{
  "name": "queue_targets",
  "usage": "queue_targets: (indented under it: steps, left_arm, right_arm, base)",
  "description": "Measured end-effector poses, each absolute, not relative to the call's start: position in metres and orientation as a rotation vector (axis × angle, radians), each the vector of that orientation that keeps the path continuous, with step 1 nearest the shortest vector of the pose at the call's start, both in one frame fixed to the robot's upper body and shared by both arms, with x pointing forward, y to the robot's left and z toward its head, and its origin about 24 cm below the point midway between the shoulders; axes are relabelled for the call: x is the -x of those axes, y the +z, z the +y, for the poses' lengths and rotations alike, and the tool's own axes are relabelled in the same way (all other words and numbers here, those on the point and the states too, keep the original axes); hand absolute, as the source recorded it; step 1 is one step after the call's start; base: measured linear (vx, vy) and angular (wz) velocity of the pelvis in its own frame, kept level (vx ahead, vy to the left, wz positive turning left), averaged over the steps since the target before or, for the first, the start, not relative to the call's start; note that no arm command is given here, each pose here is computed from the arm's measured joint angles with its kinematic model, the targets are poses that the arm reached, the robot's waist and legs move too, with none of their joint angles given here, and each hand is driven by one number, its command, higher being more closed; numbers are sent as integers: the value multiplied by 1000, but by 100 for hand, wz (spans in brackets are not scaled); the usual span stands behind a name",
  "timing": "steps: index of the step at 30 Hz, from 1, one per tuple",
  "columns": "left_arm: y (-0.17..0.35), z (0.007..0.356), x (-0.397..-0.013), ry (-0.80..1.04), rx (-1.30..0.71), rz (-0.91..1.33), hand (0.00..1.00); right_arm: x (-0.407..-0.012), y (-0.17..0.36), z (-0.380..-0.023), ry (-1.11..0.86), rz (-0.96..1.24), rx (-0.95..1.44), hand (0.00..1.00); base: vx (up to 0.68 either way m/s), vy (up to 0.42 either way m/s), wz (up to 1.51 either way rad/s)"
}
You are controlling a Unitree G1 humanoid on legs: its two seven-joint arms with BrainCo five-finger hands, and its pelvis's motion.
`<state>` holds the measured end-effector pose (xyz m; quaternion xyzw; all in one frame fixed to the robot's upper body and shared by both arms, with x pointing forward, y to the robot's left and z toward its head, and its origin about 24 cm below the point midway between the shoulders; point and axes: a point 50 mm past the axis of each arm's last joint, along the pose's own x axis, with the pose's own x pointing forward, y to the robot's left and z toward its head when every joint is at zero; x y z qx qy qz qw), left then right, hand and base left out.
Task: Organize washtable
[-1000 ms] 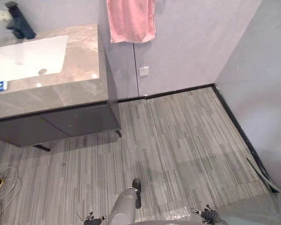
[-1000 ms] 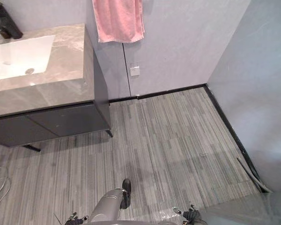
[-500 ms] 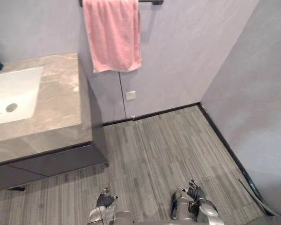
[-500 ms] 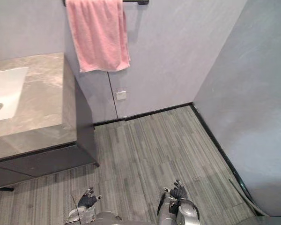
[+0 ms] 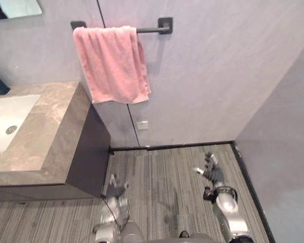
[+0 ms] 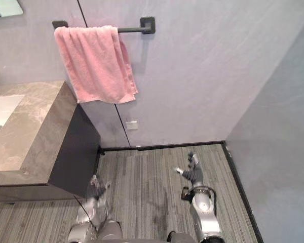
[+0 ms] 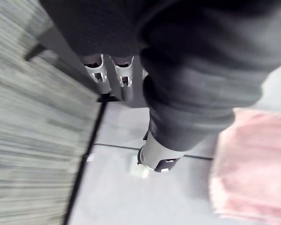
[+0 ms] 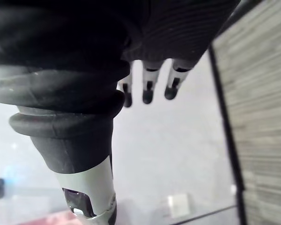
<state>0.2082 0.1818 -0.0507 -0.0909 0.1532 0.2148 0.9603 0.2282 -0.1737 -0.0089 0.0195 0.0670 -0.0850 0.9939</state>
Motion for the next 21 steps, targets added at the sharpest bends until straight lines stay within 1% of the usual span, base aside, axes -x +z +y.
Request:
queue_targets:
  steps: [2, 5, 6, 8, 11, 13, 15, 17, 19, 21]
  left_arm:
    - [-26, 191, -215, 509, 166, 195, 0]
    - [19, 207, -218, 643, 94, -5, 0]
    - [36, 211, -218, 685, 42, -80, 0]
    - [82, 223, -211, 801, -70, -295, 0]
    - [122, 224, -199, 889, -167, -487, 0]
    - [134, 223, -193, 940, -226, -552, 0]
    - [139, 223, -189, 1000, -307, -585, 0]
    - [142, 225, -184, 1032, -323, -596, 0]
    - [141, 224, -181, 1036, -327, -590, 0]
    - [139, 215, -180, 962, -317, -577, 0]
  right_arm:
    - [-230, -2, -174, -180, 105, -36, 0]
    - [-233, 11, -172, -193, 37, -49, 0]
    - [-234, 15, -170, -191, 14, -60, 0]
    - [-240, 29, -155, -149, -58, -90, 0]
    - [-244, 48, -136, -77, -136, -124, 0]
    - [-244, 51, -129, -52, -159, -143, 0]
    - [-239, 44, -125, -37, -129, -169, 0]
    - [-236, 39, -118, -19, -107, -194, 0]
    - [-235, 37, -114, -6, -97, -205, 0]
    - [-234, 38, -111, 9, -97, -208, 0]
  base:
    - [235, 14, 52]
    - [239, 113, 21]
    - [306, 188, 6]
    - [405, 214, 12]
    - [346, 205, -12]
    - [261, 167, 3]
    - [375, 245, 17]
    - [336, 159, 13]
    - [336, 105, 18]
    - [374, 41, 38]
